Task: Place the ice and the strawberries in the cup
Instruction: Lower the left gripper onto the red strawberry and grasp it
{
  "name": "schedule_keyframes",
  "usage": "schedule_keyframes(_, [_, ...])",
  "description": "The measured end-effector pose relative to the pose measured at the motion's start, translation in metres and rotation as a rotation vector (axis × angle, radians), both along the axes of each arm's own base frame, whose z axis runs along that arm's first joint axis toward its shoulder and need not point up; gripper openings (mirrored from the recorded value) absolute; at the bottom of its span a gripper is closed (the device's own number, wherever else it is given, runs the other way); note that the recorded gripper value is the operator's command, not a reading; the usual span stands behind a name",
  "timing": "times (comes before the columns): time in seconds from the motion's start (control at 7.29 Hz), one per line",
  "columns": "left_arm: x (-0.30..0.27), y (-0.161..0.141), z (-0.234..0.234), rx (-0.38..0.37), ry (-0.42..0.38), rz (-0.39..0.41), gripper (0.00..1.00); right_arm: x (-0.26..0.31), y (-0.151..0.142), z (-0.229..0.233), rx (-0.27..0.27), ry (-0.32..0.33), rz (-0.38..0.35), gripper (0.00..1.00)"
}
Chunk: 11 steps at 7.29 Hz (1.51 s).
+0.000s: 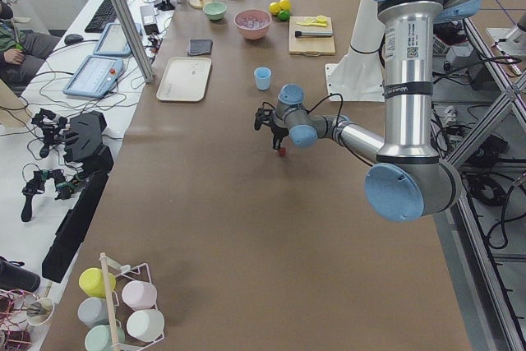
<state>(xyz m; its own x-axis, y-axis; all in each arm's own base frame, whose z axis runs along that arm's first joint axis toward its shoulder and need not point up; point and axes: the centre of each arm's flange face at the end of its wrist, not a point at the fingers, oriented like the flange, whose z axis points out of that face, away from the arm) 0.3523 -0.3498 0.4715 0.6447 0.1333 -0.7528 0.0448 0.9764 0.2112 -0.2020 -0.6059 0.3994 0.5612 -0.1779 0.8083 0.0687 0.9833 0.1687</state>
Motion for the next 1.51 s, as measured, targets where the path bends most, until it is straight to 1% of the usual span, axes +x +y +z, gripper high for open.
schedule_keyframes(0.14, [-0.002,-0.001,-0.001,0.001,0.001,-0.004,0.76,0.0,0.0,0.0,-0.002,0.001,0.0,0.99])
schedule_keyframes(0.27, [-0.003,-0.002,0.0,0.0,0.0,-0.008,0.8,0.0,-0.001,0.0,-0.003,0.001,0.001,0.99])
schedule_keyframes(0.69, [-0.004,-0.003,0.0,0.0,-0.002,-0.014,0.79,0.003,-0.001,0.002,-0.006,0.003,0.004,0.99])
schedule_keyframes(1.24, [0.0,0.007,0.005,-0.007,-0.012,0.001,0.77,0.004,-0.001,0.003,-0.008,0.004,0.006,0.99])
schedule_keyframes(1.37, [0.003,0.01,0.006,-0.008,-0.014,0.009,0.74,0.004,-0.001,0.003,-0.008,0.004,0.006,0.99])
schedule_keyframes(1.51, [0.005,0.015,0.008,-0.006,-0.021,0.016,0.65,0.004,-0.001,0.003,-0.009,0.004,0.006,0.99])
